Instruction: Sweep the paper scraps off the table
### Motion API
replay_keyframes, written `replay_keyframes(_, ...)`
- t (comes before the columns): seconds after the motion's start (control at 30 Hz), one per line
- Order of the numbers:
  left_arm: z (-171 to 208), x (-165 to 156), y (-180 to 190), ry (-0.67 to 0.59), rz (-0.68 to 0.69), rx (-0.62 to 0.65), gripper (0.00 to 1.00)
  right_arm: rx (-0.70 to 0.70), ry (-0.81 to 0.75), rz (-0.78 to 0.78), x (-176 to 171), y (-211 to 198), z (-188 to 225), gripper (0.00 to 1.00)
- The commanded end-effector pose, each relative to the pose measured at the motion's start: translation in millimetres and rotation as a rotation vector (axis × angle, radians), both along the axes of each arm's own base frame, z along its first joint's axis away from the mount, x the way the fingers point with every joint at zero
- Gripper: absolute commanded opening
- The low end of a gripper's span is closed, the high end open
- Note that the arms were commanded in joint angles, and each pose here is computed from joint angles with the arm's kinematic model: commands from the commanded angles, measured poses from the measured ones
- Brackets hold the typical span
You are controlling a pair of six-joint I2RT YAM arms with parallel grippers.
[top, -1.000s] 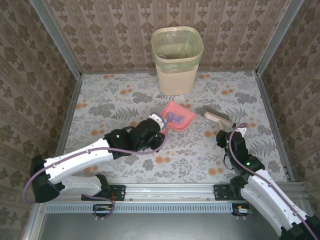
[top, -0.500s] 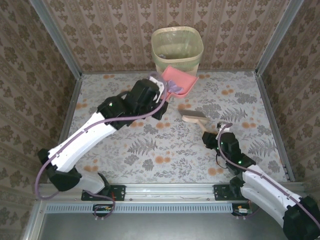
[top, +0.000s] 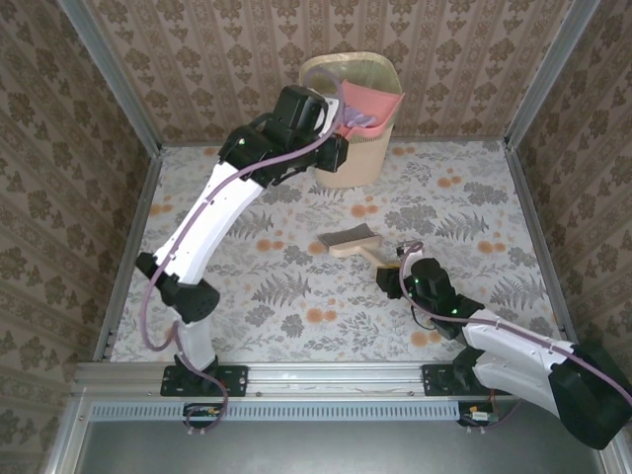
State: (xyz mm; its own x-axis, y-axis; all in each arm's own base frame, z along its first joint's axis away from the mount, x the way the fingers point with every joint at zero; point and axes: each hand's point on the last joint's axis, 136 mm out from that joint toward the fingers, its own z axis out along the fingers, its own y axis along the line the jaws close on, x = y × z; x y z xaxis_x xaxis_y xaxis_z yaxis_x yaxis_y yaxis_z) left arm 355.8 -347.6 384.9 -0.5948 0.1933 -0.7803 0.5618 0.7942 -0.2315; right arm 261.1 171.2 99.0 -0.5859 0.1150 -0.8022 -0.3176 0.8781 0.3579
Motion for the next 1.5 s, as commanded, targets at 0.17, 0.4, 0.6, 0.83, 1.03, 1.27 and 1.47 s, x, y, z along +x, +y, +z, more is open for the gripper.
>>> replay_keyframes(0.17,9,30,-24,0.109,-0.055,-0.186,0.00,-0.017,-0.056,0.111,6,31,17,0.00)
replay_keyframes(0.4,18,62,-29,0.201,-0.040,-0.396,0.00,-0.037,-0.059,0.148,4,40,16,0.00)
replay_keyframes(0.6,35,86,-26,0.256,-0.037,-0.567,0.00,-0.041,-0.066,0.148,4,40,18,0.00)
replay_keyframes(0.83,41,102,-36,0.354,-0.034,-0.757,0.00,-0.048,-0.072,0.135,5,38,20,0.00)
replay_keyframes(1.03,45,122,-33,0.444,0.012,-0.901,0.00,-0.055,-0.074,0.131,5,36,20,0.00)
replay_keyframes(1.27,56,139,-36,0.473,0.028,-1.070,0.00,-0.059,-0.073,0.128,5,36,20,0.00)
replay_keyframes(1.47,60,151,-35,0.507,0.043,-1.217,0.00,-0.066,-0.072,0.124,6,35,20,0.00)
